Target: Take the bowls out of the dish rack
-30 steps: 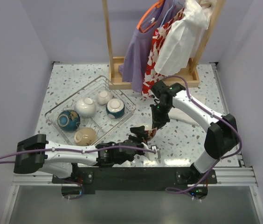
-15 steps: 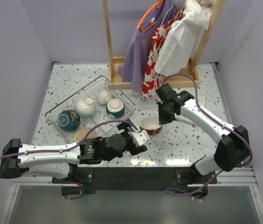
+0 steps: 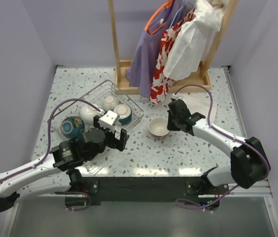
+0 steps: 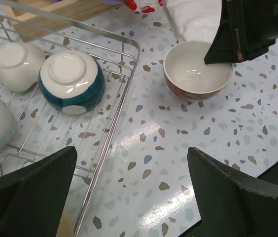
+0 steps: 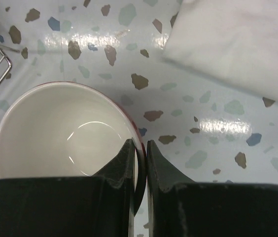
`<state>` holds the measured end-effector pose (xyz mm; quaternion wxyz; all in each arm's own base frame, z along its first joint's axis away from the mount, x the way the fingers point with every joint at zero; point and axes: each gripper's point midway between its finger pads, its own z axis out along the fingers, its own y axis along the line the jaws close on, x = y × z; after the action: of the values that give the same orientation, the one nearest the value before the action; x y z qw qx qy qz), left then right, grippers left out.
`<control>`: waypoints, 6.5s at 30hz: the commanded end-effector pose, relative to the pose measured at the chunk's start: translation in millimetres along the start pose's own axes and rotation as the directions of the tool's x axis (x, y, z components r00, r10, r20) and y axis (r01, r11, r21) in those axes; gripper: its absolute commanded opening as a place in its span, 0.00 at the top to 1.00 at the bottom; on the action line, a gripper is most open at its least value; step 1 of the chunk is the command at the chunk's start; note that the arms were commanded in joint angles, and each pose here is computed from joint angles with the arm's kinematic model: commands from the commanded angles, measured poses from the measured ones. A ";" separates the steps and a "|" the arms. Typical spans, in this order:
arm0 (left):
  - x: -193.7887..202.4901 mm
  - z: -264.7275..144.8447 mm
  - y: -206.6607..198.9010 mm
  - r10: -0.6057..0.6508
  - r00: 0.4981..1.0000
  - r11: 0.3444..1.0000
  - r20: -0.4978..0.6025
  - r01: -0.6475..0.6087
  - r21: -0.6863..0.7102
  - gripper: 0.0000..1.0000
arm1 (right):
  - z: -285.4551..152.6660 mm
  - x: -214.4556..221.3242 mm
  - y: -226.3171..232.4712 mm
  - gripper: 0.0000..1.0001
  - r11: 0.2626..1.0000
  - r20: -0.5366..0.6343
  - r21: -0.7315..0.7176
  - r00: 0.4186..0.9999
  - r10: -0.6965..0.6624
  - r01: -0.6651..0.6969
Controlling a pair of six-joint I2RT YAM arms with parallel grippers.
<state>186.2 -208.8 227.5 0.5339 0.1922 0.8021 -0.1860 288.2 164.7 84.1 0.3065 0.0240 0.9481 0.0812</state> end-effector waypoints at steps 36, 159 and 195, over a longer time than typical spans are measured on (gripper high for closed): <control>35.7 30.3 94.2 -0.356 0.915 0.879 -0.189 0.259 -0.401 0.00 | -61.6 -37.1 -9.1 0.02 0.994 0.297 -0.081 0.954 -0.049 0.076; 115.6 -61.1 142.4 -0.494 0.755 0.583 -0.432 -0.081 -0.809 0.00 | -110.1 -22.2 12.8 0.02 0.962 0.224 -0.265 0.975 0.002 0.059; 124.5 -48.5 154.1 -0.536 0.803 0.448 -0.262 0.007 -0.894 0.00 | -103.6 -21.1 17.3 0.02 0.949 0.225 -0.271 0.969 -0.100 0.161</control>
<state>178.5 -43.0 116.7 0.2703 -0.1763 0.9246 0.2026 237.4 159.4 165.1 0.3887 -0.0639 0.9006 0.1837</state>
